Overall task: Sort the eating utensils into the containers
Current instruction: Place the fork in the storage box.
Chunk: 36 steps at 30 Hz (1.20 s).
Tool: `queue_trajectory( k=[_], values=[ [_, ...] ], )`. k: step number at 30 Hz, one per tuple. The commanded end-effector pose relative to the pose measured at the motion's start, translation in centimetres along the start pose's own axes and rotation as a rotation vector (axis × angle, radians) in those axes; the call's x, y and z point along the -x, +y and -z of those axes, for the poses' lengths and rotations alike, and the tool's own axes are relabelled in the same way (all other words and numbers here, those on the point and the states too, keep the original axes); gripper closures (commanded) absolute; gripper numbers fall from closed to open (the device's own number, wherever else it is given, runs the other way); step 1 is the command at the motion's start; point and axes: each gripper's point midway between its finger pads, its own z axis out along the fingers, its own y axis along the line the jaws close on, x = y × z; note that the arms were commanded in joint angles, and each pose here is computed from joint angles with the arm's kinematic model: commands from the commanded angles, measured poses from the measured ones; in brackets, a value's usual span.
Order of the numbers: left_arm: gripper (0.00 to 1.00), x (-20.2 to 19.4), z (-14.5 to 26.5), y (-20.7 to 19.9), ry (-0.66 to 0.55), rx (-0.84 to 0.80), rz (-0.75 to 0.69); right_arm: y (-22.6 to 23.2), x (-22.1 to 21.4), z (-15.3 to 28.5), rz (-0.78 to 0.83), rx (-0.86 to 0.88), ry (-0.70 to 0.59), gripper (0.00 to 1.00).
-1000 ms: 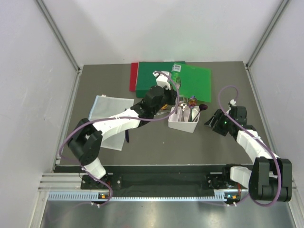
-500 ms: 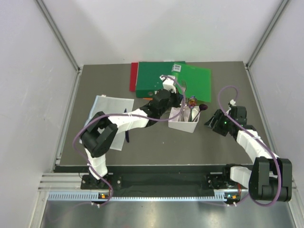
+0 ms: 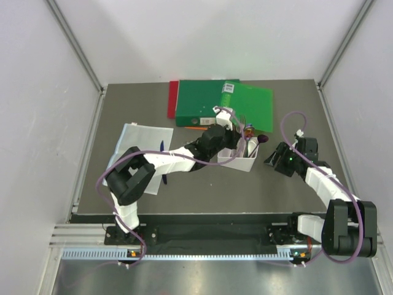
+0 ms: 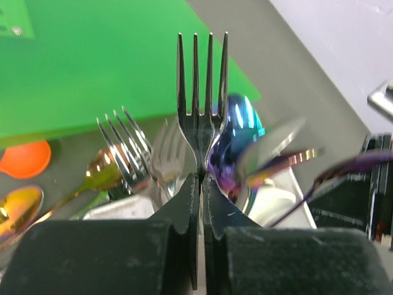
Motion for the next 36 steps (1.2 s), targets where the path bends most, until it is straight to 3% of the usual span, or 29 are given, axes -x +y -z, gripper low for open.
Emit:
queue_trajectory(
  k=[1,4,7,11,15,22,25,26,27,30,33,36],
  values=[
    [1.00,1.9,1.5,-1.0,-0.054,-0.019,0.010,0.6,1.4,0.0,0.018,0.024,-0.043,0.39],
    [1.00,1.0,1.7,-0.7,-0.035,-0.011,0.011,0.7,1.4,0.1,0.021,0.027,-0.045,0.38],
    [0.91,0.6,2.0,-0.4,-0.024,-0.002,0.010,0.6,1.4,0.1,0.022,0.025,-0.045,0.39],
    [0.71,0.1,2.2,-0.1,-0.010,0.008,0.001,0.7,1.4,0.1,0.018,0.027,-0.048,0.38],
    [0.61,0.1,2.2,-0.1,-0.009,0.010,-0.001,0.9,1.6,0.2,0.017,0.031,-0.052,0.38],
    [0.55,2.6,3.5,-0.5,-0.039,0.015,-0.032,1.1,2.0,0.4,0.026,0.031,-0.062,0.39],
    [0.54,5.2,5.1,0.5,-0.005,0.128,-0.112,1.1,2.3,0.7,0.034,0.022,-0.067,0.38],
    [0.52,3.9,6.0,2.7,0.088,0.226,-0.169,1.1,2.3,0.8,0.035,0.020,-0.068,0.38],
    [0.51,5.5,6.2,2.8,0.096,0.257,-0.230,1.1,2.5,0.9,0.036,0.017,-0.078,0.38],
    [0.49,4.9,7.9,6.7,0.229,0.437,-0.378,1.2,2.8,0.9,0.036,0.018,-0.084,0.37],
    [0.48,3.0,8.9,10.0,0.350,0.498,-0.456,1.3,3.0,0.8,0.034,0.023,-0.085,0.38],
    [0.46,0.7,8.7,12.9,0.461,0.454,-0.443,1.5,2.9,0.7,0.031,0.034,-0.082,0.38]
  ],
)
